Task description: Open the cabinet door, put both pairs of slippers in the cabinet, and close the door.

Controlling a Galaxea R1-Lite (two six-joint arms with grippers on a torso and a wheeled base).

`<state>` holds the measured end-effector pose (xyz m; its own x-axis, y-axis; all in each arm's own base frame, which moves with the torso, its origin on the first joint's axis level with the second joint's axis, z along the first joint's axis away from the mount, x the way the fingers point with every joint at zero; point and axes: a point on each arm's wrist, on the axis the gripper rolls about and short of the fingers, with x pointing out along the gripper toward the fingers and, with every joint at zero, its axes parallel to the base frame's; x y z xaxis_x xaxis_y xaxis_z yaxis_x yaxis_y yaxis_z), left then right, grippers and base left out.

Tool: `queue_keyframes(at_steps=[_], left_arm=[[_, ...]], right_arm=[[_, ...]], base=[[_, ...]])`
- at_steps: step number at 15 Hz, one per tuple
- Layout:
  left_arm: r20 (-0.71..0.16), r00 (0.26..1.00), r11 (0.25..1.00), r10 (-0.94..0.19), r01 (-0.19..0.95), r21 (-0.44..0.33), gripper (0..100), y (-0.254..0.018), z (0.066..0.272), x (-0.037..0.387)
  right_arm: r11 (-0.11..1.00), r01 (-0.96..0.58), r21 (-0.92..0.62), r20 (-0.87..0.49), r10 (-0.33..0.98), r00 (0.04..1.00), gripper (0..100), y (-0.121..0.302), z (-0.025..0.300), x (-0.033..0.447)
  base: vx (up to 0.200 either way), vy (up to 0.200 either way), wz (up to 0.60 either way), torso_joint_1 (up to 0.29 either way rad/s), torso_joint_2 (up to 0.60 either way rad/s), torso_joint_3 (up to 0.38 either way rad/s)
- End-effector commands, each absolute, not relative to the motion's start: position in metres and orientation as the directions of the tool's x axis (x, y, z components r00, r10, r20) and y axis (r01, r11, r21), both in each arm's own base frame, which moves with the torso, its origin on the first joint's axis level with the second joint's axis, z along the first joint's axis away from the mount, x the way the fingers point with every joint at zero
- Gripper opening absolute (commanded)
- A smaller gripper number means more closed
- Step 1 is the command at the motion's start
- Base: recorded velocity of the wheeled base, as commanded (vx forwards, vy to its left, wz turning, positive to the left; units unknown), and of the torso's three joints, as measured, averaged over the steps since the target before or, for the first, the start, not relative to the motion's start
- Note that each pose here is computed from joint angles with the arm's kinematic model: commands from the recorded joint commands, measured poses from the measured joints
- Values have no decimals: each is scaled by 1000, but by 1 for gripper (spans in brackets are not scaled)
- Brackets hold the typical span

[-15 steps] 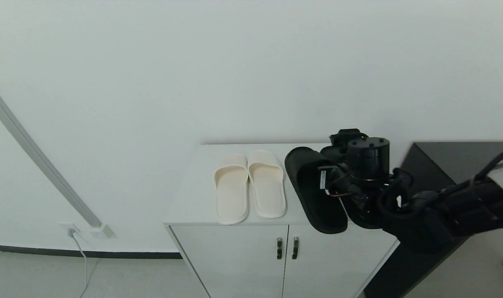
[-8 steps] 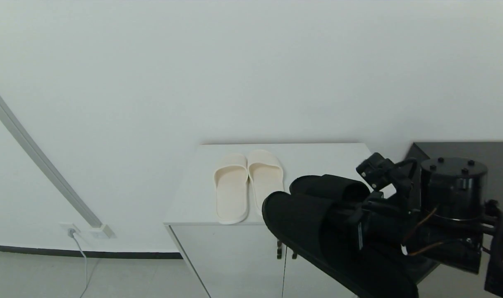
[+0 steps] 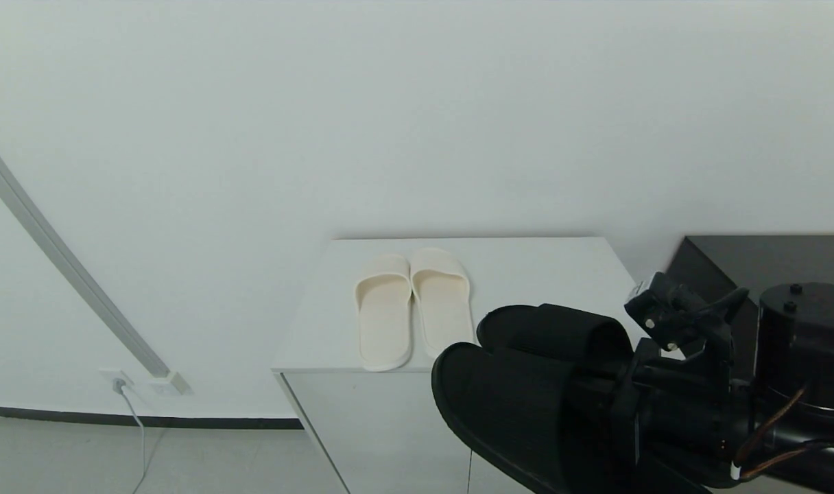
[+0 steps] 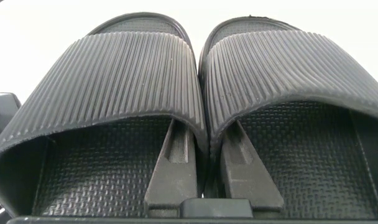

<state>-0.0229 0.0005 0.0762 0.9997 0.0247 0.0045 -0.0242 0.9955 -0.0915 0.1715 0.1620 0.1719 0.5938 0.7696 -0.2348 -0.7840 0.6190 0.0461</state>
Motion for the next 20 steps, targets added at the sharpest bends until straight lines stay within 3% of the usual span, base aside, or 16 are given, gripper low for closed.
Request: queue_keyframes(at_steps=[1,7,20], left_arm=[[5,1000,995,26,-26,-92,0,1,76,-23],[3,1000,995,28,-27,-92,0,1,76,-23],[5,1000,995,29,-29,-97,0,1,76,-23]], right_arm=[[615,-787,48,-235,773,589,0,162,172,170],[614,-788,46,-238,773,588,0,162,171,169],[610,-792,22,-266,767,584,0,161,164,168]], base=[[0,0,0,0,0,0],[-200,0,0,4,2,2],[0,0,0,0,0,0]])
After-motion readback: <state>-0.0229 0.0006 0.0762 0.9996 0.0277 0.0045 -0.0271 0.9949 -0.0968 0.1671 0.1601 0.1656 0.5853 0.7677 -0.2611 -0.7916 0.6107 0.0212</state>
